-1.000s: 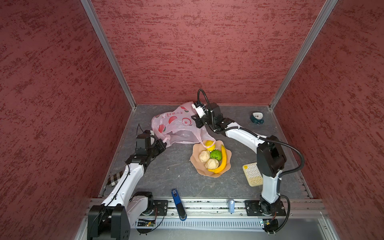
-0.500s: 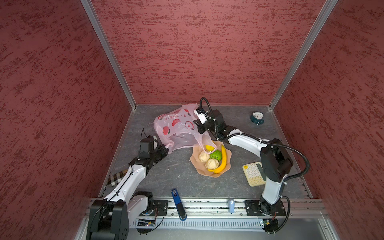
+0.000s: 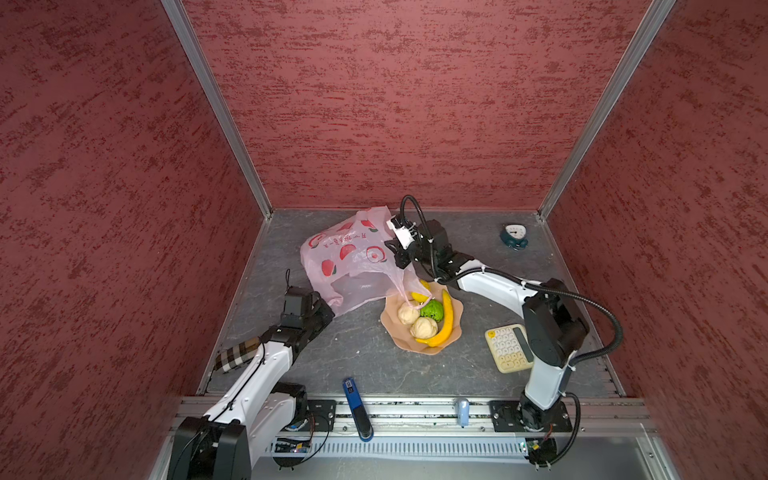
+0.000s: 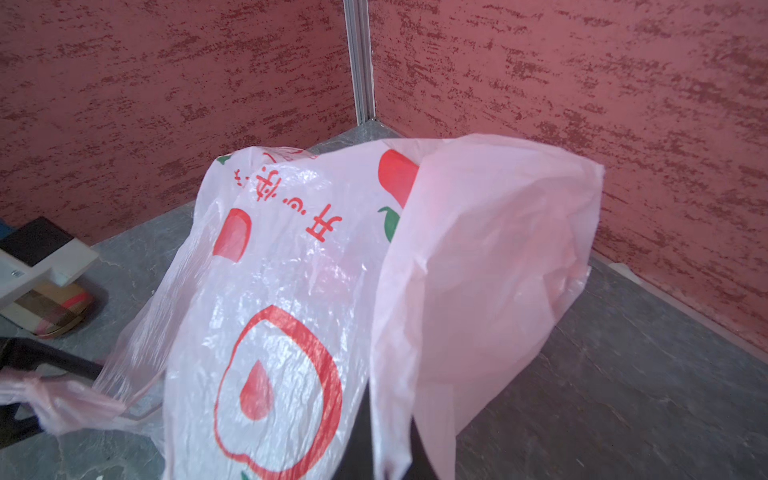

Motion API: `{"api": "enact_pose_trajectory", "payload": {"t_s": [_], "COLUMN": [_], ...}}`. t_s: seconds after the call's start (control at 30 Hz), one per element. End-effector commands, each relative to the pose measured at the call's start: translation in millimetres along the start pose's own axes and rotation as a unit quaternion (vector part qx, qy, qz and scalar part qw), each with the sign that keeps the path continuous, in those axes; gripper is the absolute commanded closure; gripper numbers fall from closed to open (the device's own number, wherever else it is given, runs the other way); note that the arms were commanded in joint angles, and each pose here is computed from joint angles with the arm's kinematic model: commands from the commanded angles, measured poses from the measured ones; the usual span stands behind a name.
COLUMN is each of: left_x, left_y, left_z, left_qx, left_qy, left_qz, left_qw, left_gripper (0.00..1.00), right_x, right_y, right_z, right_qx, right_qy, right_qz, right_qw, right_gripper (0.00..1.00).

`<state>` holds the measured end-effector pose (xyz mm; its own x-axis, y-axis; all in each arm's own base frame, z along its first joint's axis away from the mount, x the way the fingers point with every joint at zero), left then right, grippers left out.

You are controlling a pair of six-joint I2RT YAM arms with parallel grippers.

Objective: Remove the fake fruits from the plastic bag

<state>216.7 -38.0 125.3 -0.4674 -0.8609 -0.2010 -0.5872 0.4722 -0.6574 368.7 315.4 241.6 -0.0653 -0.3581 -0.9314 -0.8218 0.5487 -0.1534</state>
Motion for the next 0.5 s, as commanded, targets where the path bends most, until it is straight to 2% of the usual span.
{"api": "enact_pose_trajectory", "payload": {"t_s": [0.0, 0.17, 0.33, 0.4, 0.47], "left_x": [-5.3, -8.5, -11.8, -13.5, -14.6], "left_y": [9.0, 7.3, -3.7, -6.9, -10.6], "left_z": [-4.9, 0.2, 0.7, -1.3, -2.9], "left_qx": [-0.027, -0.038, -0.040, -0.033, -0.022], "left_qy": [-0.044, -0.055, -0.056, -0.061, -0.064], "left_qz": [-0.040, -0.047, -0.036, -0.034, -0.032], "left_qw": [0.998, 0.997, 0.997, 0.997, 0.997], "left_gripper": [0.94, 0.94, 0.95, 0.95, 0.95], "right_x": [-25.0, -6.4, -6.9, -8.6, -11.9], "right_y": [7.0, 3.1, -5.6, -9.0, -11.7], "right_z": [-19.0, 4.5, 23.5, 29.1, 31.9], "right_qx": [0.006, 0.010, 0.020, 0.022, 0.027], "right_qy": [-0.056, -0.028, -0.014, -0.007, -0.005], "right_qz": [-0.024, -0.018, -0.006, 0.002, 0.006], "right_qw": [0.998, 0.999, 1.000, 1.000, 1.000], "right_gripper": [0.93, 0.92, 0.88, 0.83, 0.73]}}
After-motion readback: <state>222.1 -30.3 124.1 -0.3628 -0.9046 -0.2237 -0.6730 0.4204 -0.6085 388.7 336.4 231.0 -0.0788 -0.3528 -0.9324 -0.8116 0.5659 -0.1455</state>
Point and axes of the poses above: each gripper's point midway between its finger pads, its own z axis out along the fingers, its own y axis along the line the jaws close on, x = y × z, the point moved 7 cm from there along -z, back along the fingers, and after that the axes turned 13 degrees about -z, right-handed, at the moved point
